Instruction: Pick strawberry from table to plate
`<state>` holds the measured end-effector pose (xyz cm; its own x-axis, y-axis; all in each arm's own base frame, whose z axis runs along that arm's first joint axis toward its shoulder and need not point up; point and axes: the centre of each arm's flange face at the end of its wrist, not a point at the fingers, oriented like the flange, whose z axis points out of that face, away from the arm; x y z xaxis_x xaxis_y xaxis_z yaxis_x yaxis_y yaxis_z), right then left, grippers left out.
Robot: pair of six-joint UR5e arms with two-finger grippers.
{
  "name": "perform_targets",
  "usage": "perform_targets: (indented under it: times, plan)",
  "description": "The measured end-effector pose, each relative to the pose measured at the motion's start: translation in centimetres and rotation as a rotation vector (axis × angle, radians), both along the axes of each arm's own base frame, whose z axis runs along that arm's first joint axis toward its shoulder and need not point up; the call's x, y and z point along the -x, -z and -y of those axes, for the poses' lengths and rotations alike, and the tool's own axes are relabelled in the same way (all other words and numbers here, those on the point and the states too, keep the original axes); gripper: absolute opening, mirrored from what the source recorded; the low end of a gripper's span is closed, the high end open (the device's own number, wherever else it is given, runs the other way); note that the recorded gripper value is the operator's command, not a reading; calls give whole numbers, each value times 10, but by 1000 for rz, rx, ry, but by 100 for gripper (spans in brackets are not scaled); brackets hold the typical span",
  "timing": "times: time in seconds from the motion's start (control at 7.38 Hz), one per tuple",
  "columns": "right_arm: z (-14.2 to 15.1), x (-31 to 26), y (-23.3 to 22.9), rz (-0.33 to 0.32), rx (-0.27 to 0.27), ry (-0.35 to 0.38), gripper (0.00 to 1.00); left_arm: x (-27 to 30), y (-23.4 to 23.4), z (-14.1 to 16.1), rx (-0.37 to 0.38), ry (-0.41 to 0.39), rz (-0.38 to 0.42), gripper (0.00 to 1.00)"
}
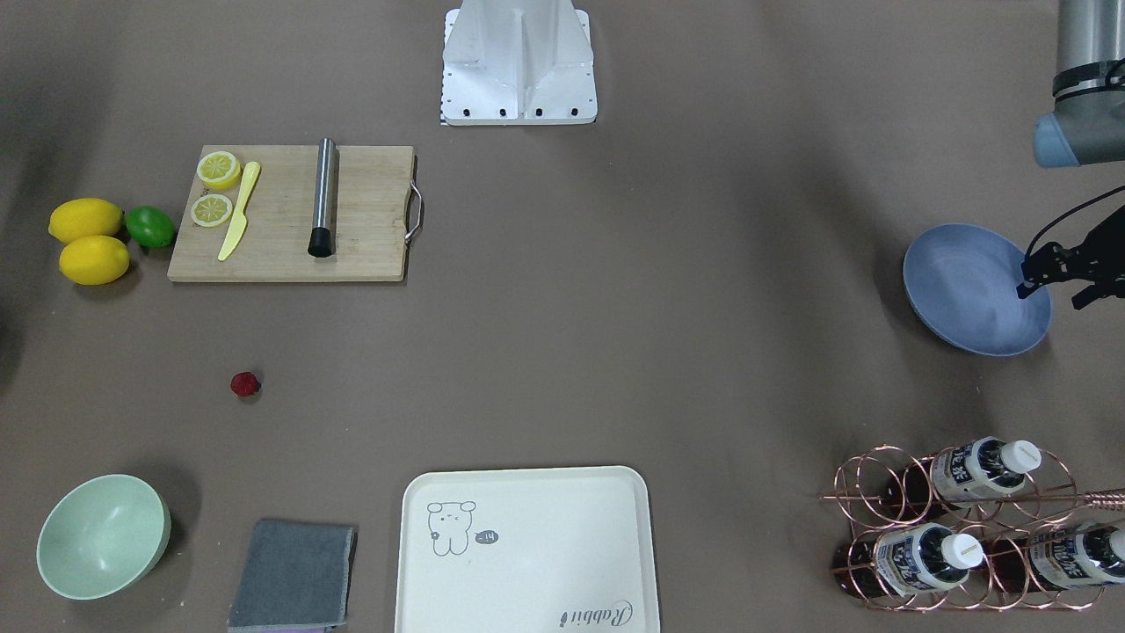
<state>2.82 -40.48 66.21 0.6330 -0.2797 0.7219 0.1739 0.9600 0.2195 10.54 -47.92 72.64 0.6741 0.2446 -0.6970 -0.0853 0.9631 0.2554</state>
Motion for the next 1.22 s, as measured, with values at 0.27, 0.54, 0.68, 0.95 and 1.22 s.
perform_targets:
  times: [0.27,0.54,0.68,0.95,1.22]
  plan:
    - [0,1,3,4,-4,1,100,-2,-8,-4,7,-6,-2,22]
    - [1,1,6,4,-10,1,99,-1,-12,-6,15,-7,-1,0]
    - [3,2,9,5,-14,0,99,-1,-12,-6,17,-7,0,0]
    - [11,4,17,7,-18,-9,99,-4,-6,-4,21,-15,-19,0]
    - [21,8,30,12,-20,-23,99,-13,23,7,70,-22,-114,0]
